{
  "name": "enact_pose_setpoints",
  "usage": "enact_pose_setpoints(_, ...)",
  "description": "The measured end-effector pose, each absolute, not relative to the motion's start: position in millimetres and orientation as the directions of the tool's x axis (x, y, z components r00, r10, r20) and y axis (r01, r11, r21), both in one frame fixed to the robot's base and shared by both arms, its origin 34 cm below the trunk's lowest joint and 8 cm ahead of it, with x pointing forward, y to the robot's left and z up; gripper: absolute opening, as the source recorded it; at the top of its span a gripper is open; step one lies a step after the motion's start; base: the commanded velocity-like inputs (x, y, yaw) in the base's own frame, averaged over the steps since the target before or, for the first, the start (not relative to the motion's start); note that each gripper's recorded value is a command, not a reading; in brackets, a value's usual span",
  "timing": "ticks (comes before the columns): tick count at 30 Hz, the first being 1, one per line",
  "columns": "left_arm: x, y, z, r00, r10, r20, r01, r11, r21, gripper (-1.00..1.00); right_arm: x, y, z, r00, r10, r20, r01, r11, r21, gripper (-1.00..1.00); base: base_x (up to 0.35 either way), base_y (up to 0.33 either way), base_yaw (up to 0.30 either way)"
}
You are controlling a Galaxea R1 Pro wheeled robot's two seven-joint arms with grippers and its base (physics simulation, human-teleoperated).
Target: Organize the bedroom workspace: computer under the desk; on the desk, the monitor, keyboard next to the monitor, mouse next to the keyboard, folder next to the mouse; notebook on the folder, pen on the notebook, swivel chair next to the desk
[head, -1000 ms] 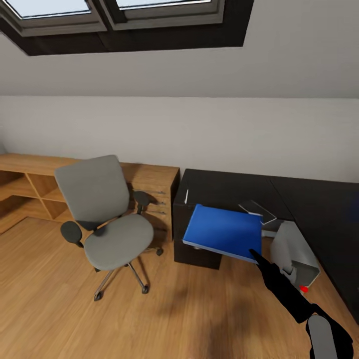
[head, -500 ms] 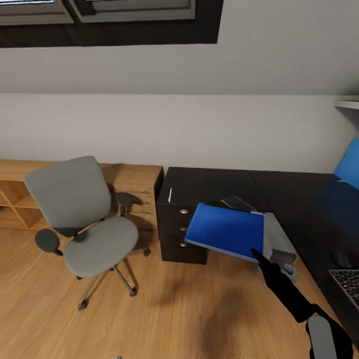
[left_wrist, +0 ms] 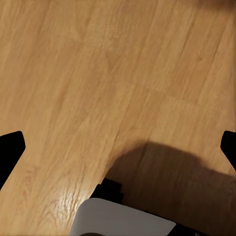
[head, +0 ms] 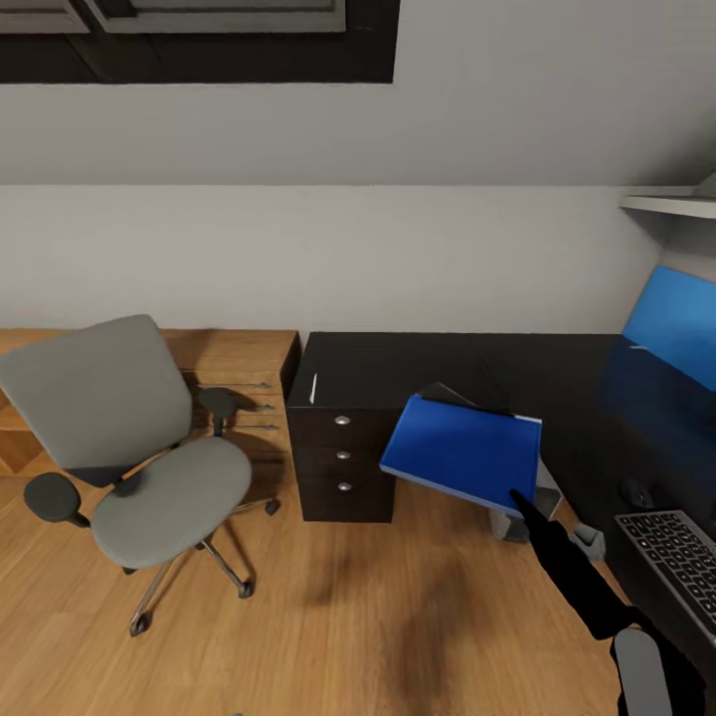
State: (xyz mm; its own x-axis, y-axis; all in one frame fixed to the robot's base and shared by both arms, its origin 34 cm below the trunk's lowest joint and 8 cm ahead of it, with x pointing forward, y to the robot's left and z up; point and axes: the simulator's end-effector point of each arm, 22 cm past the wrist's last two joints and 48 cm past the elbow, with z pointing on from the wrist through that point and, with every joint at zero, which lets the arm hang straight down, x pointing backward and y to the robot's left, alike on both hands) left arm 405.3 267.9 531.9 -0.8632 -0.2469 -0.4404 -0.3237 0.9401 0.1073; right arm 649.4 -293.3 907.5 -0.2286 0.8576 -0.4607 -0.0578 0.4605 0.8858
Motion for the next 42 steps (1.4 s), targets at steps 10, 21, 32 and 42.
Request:
enact_pose_setpoints(10,405,268,532,-0.864,-0.247,-0.439,-0.324,0.94,0.108,1.0,648,-285,918,-0.257,0.867,-0.426,-0.089,0.418,0.904,-1.0,0.0,0.0,-0.005)
enact_pose_setpoints(21,392,261,526,-0.877,-0.25,-0.411,-0.32,0.941,0.109,1.0,650,-305,890,-0.22,0.885,-0.411,0.071,0.434,0.898,-1.0,0.0,0.0,0.0)
enact_pose_setpoints(32,389,250,525,-0.879,-0.257,-0.402,-0.32,0.942,0.098,1.0,662,-410,875,0.406,0.82,-0.404,0.318,0.288,0.903,-1.0,0.0,0.0,0.0)
enact_pose_setpoints(42,389,249,525,-0.879,-0.256,-0.402,-0.318,0.943,0.097,1.0,698,-403,904,0.534,0.782,-0.322,0.21,0.246,0.946,-1.0,0.0,0.0,0.0)
